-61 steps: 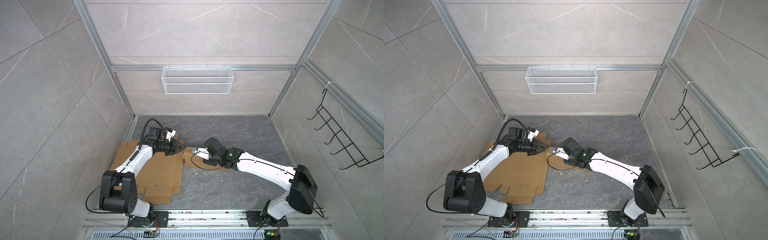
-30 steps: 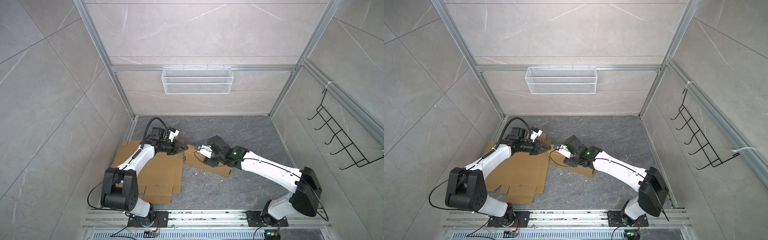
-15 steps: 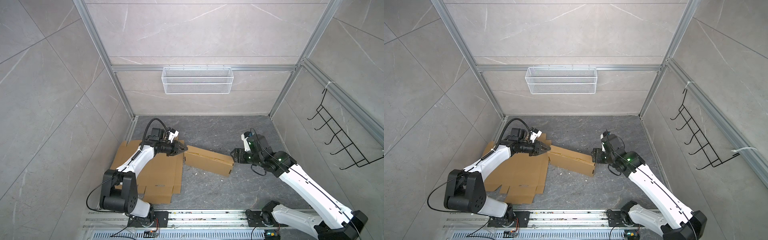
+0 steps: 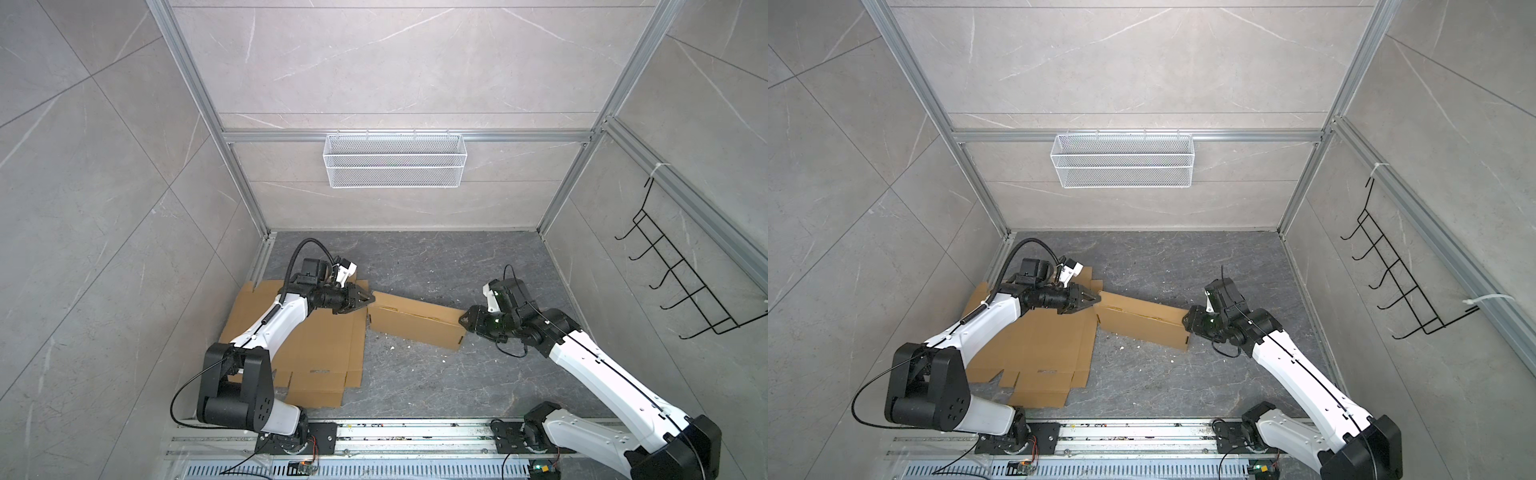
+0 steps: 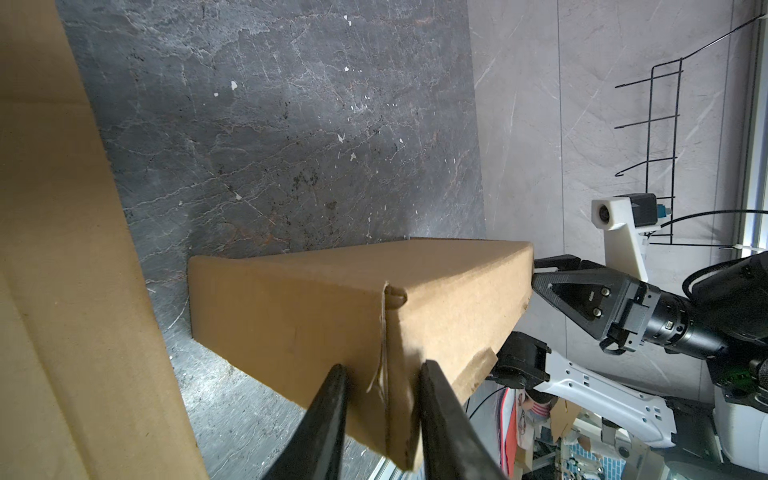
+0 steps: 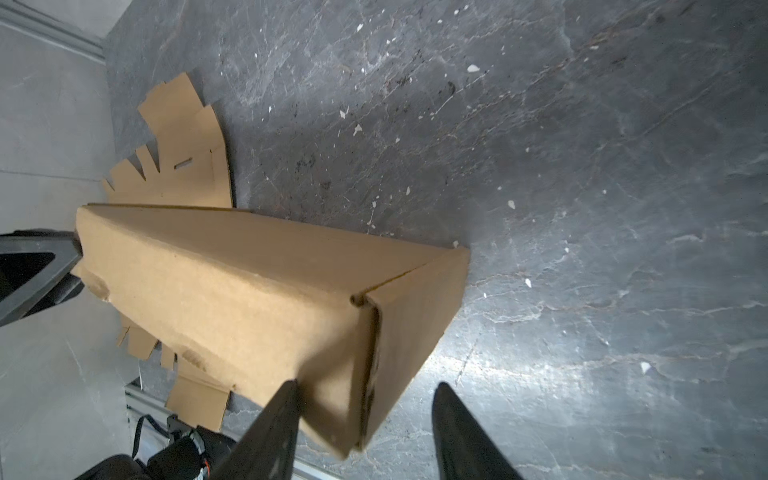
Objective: Fold the paper box
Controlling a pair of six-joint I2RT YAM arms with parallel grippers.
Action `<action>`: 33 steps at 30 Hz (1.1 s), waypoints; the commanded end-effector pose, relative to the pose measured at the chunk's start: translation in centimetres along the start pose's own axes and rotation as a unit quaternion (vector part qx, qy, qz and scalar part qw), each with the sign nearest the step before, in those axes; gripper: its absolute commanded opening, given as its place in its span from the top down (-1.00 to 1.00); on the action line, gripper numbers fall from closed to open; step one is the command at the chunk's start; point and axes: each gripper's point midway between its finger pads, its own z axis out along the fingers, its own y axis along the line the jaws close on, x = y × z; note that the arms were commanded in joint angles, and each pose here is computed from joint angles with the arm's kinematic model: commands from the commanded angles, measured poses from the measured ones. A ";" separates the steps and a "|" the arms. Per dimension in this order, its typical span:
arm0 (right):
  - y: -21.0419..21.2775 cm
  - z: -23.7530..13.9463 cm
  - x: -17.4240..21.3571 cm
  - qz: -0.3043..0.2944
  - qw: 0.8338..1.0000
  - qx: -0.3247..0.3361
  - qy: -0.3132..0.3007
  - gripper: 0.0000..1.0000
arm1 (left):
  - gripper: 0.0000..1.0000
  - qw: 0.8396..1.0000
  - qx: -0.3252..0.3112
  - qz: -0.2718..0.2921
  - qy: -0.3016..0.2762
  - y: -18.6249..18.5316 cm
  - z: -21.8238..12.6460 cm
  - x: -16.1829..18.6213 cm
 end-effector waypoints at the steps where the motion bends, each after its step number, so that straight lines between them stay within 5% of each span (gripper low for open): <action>1: -2.9 2.0 2.2 -0.007 0.998 0.045 0.045 0.07 | 0.38 0.994 -0.059 -0.072 0.050 3.6 1.1 3.9; 11: -3.9 0.7 -0.1 -0.058 0.996 0.064 0.032 0.10 | 0.47 0.995 -0.037 -0.074 0.050 2.5 2.4 5.7; 23: -6.4 -2.2 1.0 -0.043 0.996 0.051 0.057 0.08 | 0.32 0.999 0.000 0.023 0.025 -3.2 5.1 8.5; 33: -6.8 -5.0 2.7 -0.004 0.997 0.065 0.051 -0.39 | 0.19 0.997 -0.043 0.052 0.027 -1.9 5.7 11.5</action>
